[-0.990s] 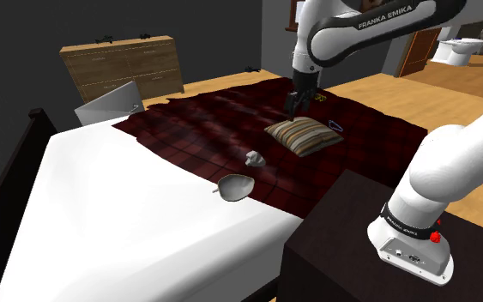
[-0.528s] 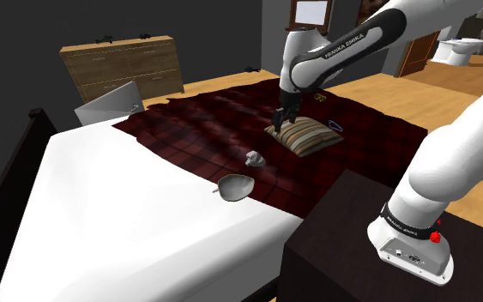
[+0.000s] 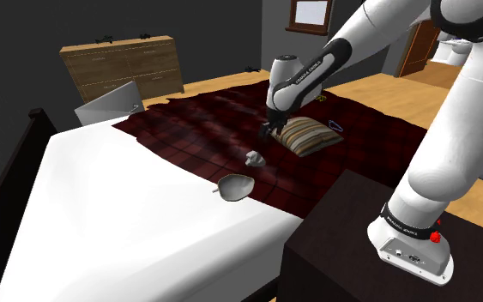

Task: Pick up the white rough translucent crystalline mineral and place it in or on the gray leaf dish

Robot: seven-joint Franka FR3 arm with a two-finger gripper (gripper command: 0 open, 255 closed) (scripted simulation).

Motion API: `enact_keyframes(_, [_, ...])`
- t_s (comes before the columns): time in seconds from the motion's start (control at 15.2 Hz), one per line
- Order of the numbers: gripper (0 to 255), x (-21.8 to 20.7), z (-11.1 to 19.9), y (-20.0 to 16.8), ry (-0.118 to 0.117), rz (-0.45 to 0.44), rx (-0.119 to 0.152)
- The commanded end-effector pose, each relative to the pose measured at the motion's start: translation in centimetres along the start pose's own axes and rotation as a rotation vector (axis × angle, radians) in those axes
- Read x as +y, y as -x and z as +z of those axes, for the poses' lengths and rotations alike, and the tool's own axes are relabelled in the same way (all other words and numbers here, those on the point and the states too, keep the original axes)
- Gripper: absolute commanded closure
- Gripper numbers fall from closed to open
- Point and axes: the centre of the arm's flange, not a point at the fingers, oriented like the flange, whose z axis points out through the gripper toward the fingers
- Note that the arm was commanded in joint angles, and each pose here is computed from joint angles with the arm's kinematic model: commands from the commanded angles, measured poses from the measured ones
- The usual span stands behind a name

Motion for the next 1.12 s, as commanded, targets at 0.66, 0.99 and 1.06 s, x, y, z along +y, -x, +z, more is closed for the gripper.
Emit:
enact_keyframes(0.66, [0, 0.7, 13.3, -7.5, -0.010, 0.039, 0.052])
enact_keyframes(0.99, [0, 0.7, 15.8, -7.9, -0.010, 0.040, 0.053])
enact_keyframes(1.06, [0, 0.7, 16.3, -7.9, -0.010, 0.040, 0.053])
